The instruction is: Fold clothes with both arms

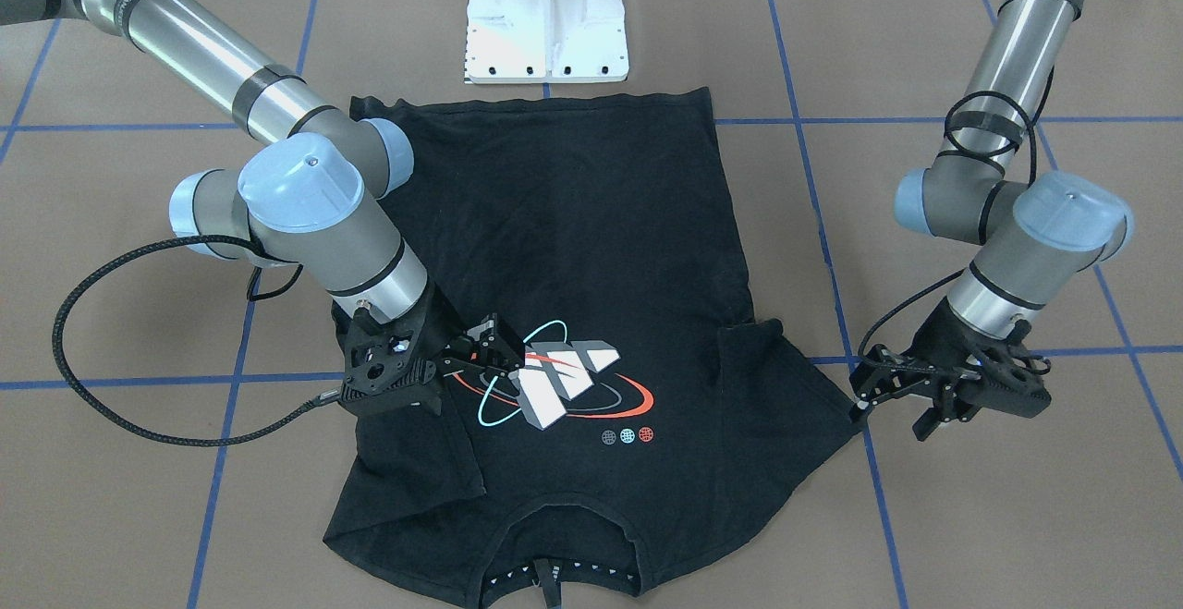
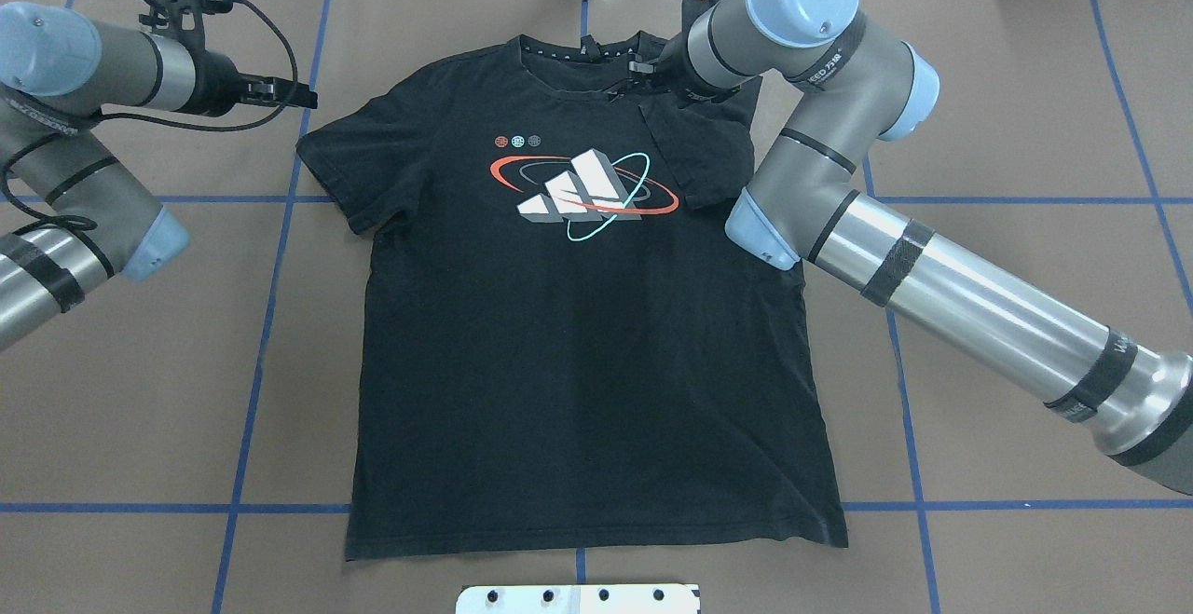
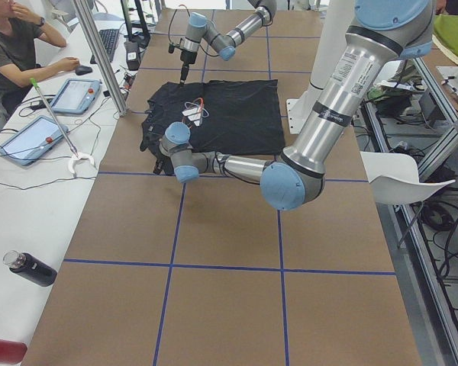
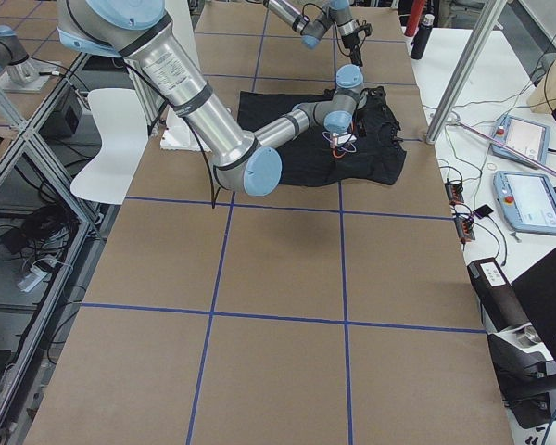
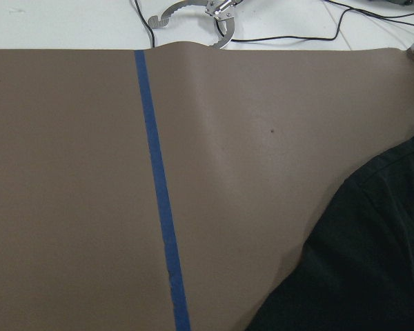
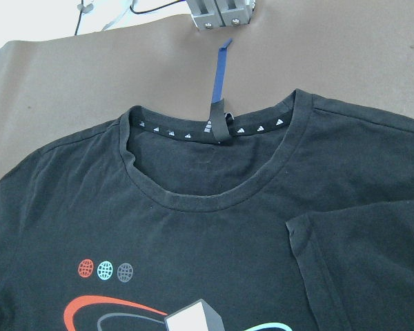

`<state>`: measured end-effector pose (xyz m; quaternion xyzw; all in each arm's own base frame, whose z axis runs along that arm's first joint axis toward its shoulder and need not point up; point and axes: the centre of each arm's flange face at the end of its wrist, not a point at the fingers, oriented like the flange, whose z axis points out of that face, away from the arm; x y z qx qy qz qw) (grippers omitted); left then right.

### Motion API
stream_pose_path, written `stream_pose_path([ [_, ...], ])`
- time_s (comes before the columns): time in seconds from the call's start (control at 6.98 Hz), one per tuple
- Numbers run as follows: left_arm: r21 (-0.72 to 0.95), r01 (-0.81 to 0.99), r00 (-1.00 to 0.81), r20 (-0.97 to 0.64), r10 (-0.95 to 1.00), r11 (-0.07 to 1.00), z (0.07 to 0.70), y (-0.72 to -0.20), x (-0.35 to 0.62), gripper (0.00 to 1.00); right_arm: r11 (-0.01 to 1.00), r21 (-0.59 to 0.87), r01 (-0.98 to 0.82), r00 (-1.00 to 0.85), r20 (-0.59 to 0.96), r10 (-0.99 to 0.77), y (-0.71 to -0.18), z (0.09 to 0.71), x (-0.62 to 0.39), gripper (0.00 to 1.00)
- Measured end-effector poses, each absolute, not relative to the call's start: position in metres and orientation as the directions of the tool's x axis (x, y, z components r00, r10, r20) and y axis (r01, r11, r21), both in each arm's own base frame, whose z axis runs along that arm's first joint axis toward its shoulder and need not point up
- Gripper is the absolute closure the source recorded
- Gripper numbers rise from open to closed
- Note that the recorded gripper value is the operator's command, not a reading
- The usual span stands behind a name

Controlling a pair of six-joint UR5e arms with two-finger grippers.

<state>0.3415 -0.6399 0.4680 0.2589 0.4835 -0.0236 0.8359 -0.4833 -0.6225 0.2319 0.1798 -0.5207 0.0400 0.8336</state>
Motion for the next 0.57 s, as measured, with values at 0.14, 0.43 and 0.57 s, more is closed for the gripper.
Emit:
stream_pose_path([
  [0.14,0.408,0.276,0.535,-0.818,0.214,0.87,0.473,-0.634,0.355,0.3,0.935,0.254,-0.247,0.45,0.885,-0.121,-0.62,0.231,-0.481,0.0],
  [0.43,0.401,0.259,0.546,-0.811,0.209,0.879,0.483,-0.63,0.37,0.33,0.94,0.243,-0.237,0.44,0.89,-0.119,-0.621,0.232,-0.472,0.0],
  [0.57,0.399,0.253,0.552,-0.808,0.207,0.881,0.486,-0.632,0.374,0.34,0.945,0.234,-0.229,0.433,0.894,-0.116,-0.624,0.233,-0.465,0.0],
])
